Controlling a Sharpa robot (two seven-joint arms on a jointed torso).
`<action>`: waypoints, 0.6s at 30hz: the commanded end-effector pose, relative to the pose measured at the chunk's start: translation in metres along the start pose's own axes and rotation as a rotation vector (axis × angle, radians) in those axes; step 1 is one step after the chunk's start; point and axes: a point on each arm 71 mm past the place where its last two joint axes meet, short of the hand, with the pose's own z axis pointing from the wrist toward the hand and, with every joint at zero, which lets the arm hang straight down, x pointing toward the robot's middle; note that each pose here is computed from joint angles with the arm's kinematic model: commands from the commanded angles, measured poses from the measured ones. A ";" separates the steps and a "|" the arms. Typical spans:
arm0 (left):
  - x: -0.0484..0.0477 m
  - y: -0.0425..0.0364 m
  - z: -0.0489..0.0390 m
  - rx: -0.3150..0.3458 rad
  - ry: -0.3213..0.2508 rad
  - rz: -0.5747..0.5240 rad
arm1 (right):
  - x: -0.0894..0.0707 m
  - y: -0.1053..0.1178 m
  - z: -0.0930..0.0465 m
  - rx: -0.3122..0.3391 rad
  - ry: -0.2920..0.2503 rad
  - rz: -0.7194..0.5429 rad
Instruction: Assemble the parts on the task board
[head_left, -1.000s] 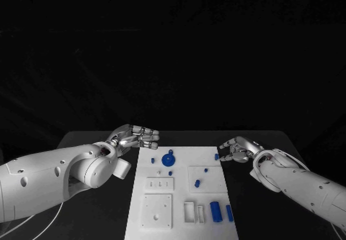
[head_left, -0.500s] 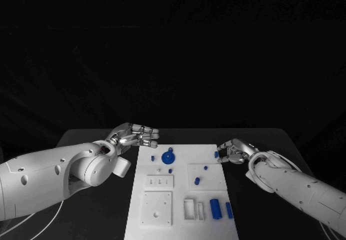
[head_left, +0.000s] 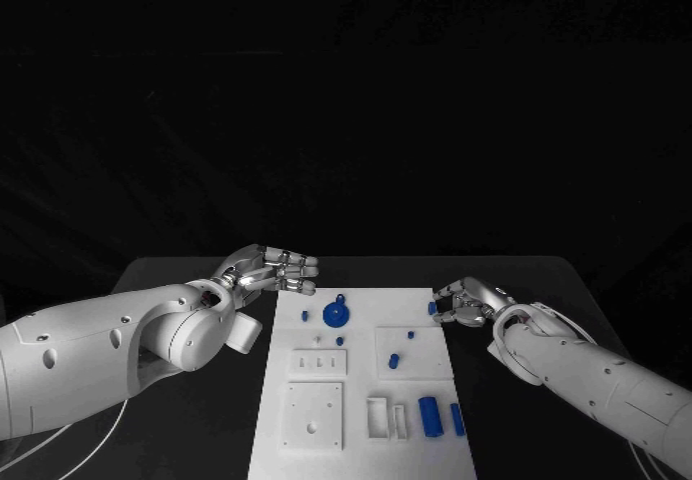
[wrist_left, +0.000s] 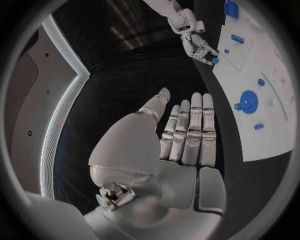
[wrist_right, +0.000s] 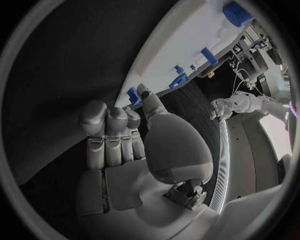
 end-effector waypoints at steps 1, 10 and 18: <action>0.0028 -0.0013 0.0006 0.012 0.019 -0.004 | 0.002 0.001 0.001 0.004 -0.007 0.002; 0.0031 -0.0013 0.0009 0.010 0.021 -0.003 | 0.007 0.004 0.003 0.001 0.014 0.011; 0.0002 -0.0008 0.0017 0.009 0.014 0.001 | 0.011 0.008 0.005 -0.007 0.030 0.016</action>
